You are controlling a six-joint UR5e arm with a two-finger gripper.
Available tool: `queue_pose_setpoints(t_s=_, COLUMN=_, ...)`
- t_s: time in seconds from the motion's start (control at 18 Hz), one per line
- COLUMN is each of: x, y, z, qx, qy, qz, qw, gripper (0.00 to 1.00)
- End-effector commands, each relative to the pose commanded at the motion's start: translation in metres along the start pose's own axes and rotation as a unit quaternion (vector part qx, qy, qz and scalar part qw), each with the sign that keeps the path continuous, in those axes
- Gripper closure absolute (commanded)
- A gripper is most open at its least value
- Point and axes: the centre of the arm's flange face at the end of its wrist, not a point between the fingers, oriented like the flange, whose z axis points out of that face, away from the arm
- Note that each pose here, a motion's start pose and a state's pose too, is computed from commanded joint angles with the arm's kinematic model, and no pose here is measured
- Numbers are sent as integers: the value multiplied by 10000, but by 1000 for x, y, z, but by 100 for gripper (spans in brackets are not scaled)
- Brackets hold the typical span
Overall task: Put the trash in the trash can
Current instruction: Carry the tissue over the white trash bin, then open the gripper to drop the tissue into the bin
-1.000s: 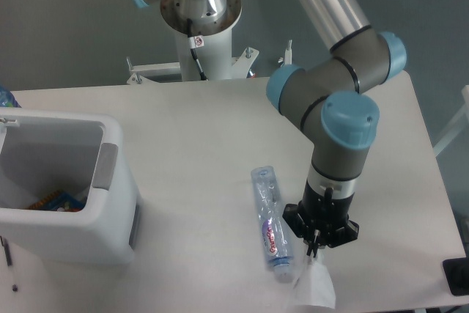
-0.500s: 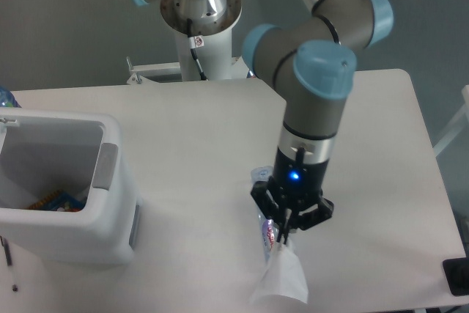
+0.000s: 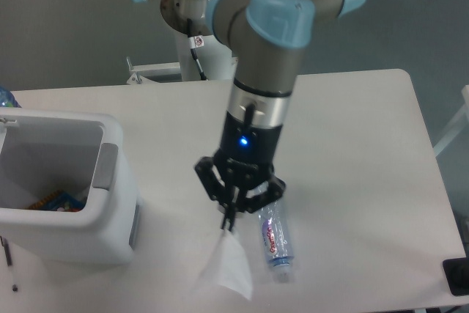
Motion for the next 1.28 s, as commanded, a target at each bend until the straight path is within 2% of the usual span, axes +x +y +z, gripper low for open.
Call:
queue_pose_setpoints(t_s=0.28, x=37, y=-17, z=-31, qx=448, qy=386, qz=-57, qw=9982, gripper=100)
queue_pose_setpoints(t_s=0.39, x=57, y=-8, z=-35, qx=471, qy=547, qz=-60, qw=9974, gripper=100)
queue_pose_setpoints(t_s=0.56, x=87, y=-1, z=-51, qx=483, qy=594, qz=5, qw=9971, gripper=100)
queue_pose_setpoints(t_s=0.72, x=122, y=-7, z=-39, qx=437, qy=844, qz=161, qw=9953, gripper=99)
queue_pose_setpoints(t_s=0.89, x=130, y=-4, z=-27, qx=346, qy=967, qz=-68, qw=9947, gripper=97)
queue_pose_setpoints(t_s=1.11, x=160, y=-7, z=-12, qx=232, qy=1203, qz=-120, qw=9924, gripper=95)
queue_pose_setpoints(t_s=1.28, x=164, y=-3, z=-6, qx=174, qy=1259, qz=-180, qw=9917, gripper=84)
